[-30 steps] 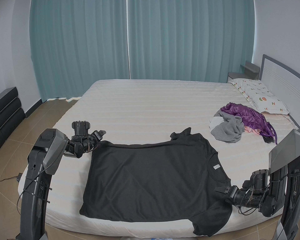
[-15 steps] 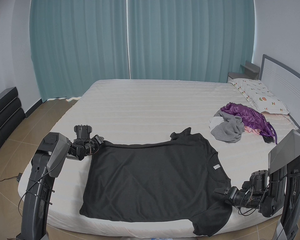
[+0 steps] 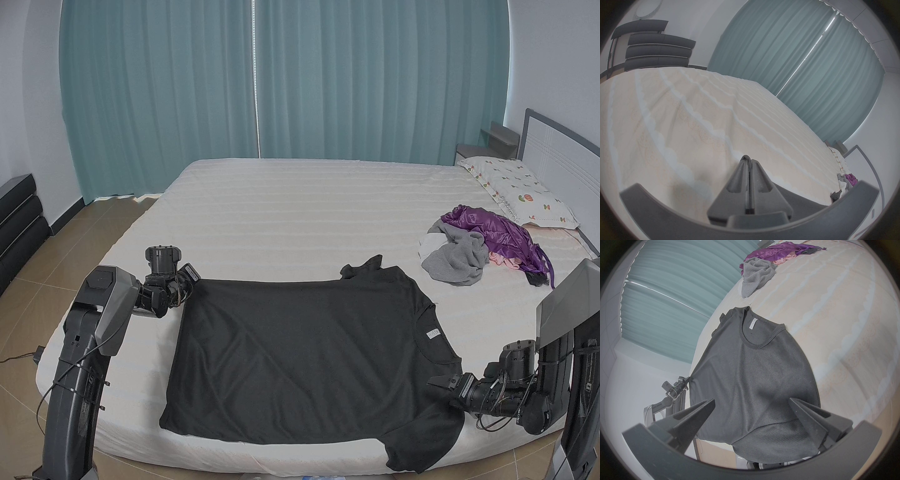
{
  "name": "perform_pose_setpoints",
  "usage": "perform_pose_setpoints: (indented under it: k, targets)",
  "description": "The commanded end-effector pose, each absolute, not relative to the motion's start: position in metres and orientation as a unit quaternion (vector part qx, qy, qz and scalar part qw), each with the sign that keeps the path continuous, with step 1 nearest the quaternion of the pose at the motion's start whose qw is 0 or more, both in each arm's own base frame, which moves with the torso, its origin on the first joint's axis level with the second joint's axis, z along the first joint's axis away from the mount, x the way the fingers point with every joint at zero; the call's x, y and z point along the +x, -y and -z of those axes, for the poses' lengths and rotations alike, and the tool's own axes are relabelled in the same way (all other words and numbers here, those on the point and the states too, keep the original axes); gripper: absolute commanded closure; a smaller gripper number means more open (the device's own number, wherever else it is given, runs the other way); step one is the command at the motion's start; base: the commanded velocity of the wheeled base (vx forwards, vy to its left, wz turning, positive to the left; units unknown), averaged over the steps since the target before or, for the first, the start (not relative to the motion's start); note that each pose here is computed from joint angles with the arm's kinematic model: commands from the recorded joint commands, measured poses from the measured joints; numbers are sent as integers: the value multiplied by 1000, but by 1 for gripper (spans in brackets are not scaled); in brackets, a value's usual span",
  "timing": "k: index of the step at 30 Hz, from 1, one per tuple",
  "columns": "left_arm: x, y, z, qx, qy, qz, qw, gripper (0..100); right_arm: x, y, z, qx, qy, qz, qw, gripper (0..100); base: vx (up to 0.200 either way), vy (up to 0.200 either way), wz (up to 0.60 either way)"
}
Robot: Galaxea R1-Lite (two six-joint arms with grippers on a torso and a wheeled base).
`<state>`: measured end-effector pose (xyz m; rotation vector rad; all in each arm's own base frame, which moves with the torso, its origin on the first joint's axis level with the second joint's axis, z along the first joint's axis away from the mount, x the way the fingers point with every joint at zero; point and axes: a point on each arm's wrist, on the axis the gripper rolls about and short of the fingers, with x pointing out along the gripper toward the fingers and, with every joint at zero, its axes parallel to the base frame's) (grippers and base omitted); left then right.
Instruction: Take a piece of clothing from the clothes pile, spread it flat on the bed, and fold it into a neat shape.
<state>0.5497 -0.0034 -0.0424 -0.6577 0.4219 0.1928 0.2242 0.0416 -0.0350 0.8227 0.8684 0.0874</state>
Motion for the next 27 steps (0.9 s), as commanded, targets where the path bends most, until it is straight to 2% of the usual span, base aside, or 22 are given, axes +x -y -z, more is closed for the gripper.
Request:
perform_pose_setpoints:
  k: [1, 27]
  targets:
    - [551, 2, 43, -320, -203, -94, 920, 100, 225, -42, 34, 387, -404, -43, 828, 0, 0, 0, 0]
    - [552, -1, 44, -319, -187, -105, 923, 100, 224, -42, 35, 387, -406, -44, 827, 0, 0, 0, 0]
